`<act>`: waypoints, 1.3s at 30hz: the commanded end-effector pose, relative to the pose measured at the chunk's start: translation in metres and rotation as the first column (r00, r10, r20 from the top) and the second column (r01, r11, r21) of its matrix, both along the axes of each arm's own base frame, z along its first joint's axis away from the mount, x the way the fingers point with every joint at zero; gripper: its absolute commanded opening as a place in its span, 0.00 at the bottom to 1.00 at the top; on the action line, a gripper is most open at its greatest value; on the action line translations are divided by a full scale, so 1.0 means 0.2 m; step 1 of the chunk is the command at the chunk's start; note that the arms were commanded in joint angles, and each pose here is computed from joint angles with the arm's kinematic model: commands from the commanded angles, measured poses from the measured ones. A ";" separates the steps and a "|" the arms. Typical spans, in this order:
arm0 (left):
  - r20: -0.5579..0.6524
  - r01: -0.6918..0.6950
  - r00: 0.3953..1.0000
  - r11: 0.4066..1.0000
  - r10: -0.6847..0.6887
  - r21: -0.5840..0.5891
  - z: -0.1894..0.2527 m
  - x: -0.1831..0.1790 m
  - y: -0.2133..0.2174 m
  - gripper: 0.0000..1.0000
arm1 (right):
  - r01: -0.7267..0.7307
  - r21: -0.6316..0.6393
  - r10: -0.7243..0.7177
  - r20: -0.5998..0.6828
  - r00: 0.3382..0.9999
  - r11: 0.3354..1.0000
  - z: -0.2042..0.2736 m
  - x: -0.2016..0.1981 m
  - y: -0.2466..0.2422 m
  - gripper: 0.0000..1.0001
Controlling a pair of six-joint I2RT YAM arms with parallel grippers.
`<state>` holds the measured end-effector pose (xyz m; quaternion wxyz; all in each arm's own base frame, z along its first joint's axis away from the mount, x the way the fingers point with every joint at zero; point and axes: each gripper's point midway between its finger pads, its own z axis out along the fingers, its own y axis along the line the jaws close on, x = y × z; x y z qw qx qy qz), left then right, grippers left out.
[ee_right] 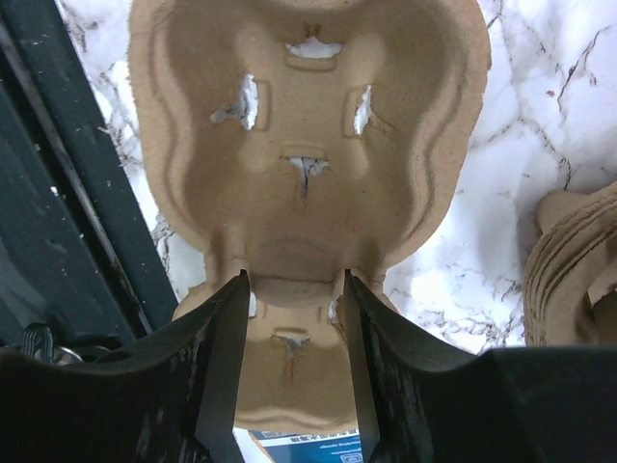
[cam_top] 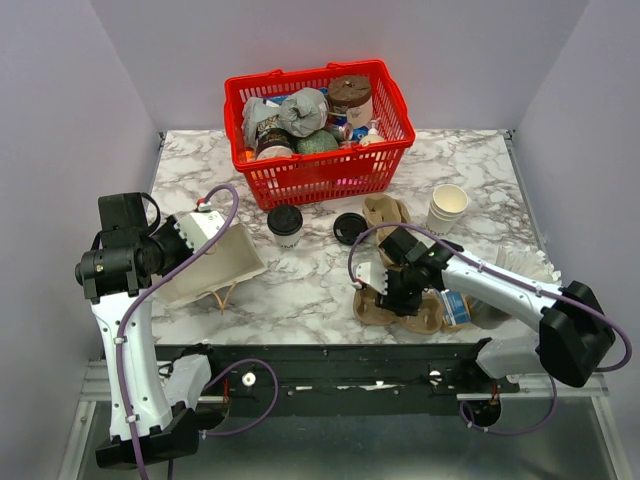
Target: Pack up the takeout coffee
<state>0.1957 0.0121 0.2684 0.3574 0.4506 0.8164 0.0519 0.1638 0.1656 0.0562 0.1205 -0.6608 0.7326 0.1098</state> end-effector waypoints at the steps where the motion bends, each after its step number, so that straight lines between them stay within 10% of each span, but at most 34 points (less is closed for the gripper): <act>1: -0.111 0.008 0.994 0.999 -0.011 -0.032 -0.09 -0.11 -0.03 0.00 | 0.025 -0.017 -0.024 0.031 0.999 1.000 -0.02 0.05 0.01 0.53; 39: -0.123 -0.016 0.992 0.999 0.011 -0.046 -0.13 -0.11 -0.03 0.00 | 0.181 -0.039 -0.180 0.040 0.983 0.983 -0.07 0.06 -0.02 0.43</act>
